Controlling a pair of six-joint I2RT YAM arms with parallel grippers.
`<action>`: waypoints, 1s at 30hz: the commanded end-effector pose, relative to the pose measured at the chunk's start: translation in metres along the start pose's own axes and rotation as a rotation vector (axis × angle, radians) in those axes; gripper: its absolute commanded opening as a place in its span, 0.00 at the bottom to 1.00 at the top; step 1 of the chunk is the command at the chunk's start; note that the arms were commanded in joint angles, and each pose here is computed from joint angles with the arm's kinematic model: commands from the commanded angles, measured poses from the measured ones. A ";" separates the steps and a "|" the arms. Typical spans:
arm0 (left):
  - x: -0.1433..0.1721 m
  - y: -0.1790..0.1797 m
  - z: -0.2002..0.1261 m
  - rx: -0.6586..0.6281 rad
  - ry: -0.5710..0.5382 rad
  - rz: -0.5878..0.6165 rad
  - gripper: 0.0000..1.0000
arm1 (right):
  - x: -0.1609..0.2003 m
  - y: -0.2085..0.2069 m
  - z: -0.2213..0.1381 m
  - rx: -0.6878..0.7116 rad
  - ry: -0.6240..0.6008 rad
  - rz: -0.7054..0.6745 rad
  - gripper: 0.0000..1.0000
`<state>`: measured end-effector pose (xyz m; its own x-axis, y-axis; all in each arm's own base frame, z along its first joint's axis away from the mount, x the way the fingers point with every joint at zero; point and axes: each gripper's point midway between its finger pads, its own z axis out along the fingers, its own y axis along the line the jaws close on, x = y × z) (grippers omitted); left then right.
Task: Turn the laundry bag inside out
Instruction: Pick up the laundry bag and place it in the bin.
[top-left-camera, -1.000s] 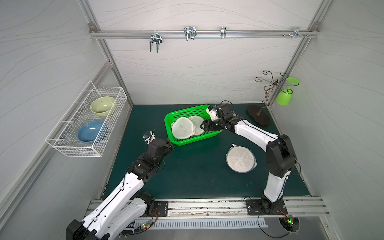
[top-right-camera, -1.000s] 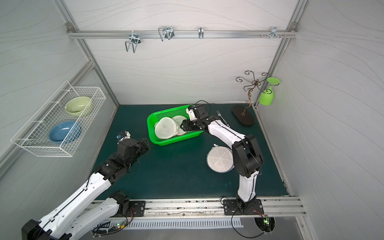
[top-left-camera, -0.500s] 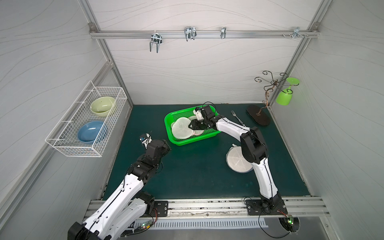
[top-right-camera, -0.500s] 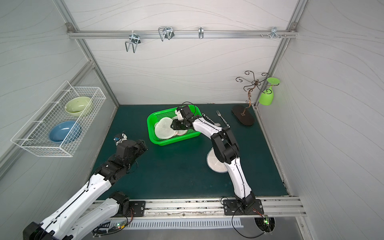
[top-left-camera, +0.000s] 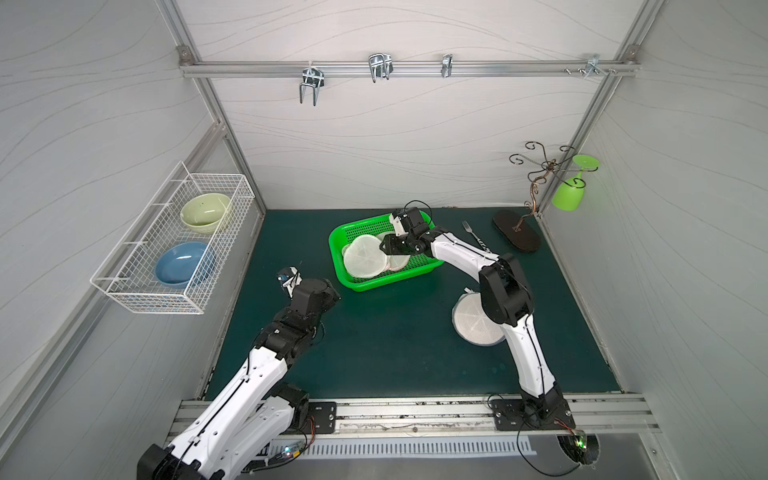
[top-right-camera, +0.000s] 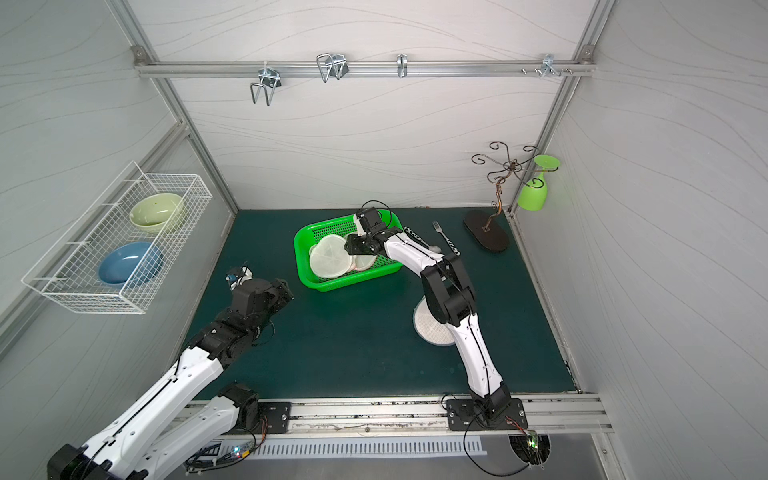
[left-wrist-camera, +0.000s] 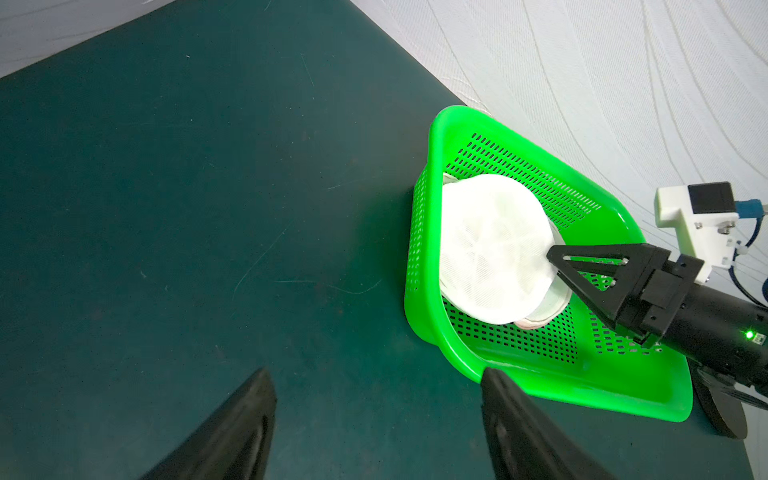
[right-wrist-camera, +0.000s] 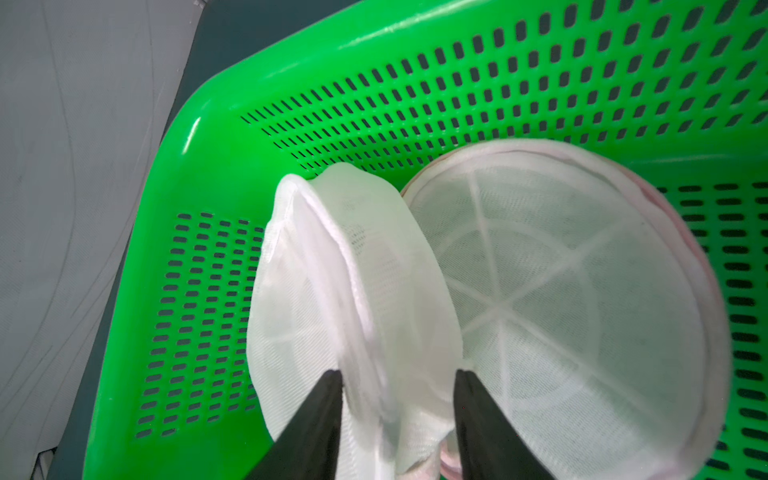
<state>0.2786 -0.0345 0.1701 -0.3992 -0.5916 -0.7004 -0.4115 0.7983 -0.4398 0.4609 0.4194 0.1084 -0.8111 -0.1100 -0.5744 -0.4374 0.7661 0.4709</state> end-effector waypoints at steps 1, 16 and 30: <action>-0.019 -0.012 -0.005 0.038 -0.054 -0.022 0.80 | 0.009 0.007 0.010 -0.014 0.033 0.014 0.39; -0.028 -0.011 -0.016 0.054 -0.089 -0.016 0.80 | -0.010 0.038 -0.005 -0.081 -0.013 -0.007 0.00; -0.060 -0.077 -0.061 0.347 -0.236 0.535 0.81 | -0.083 0.067 -0.209 -0.096 -0.196 0.131 0.00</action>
<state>0.2790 -0.0457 0.2308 -0.3826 -0.2629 -0.8857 -0.1105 0.9648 -0.2386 0.4390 0.3744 0.2999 -0.7553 0.0808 -0.6504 -0.4208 0.7010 0.5758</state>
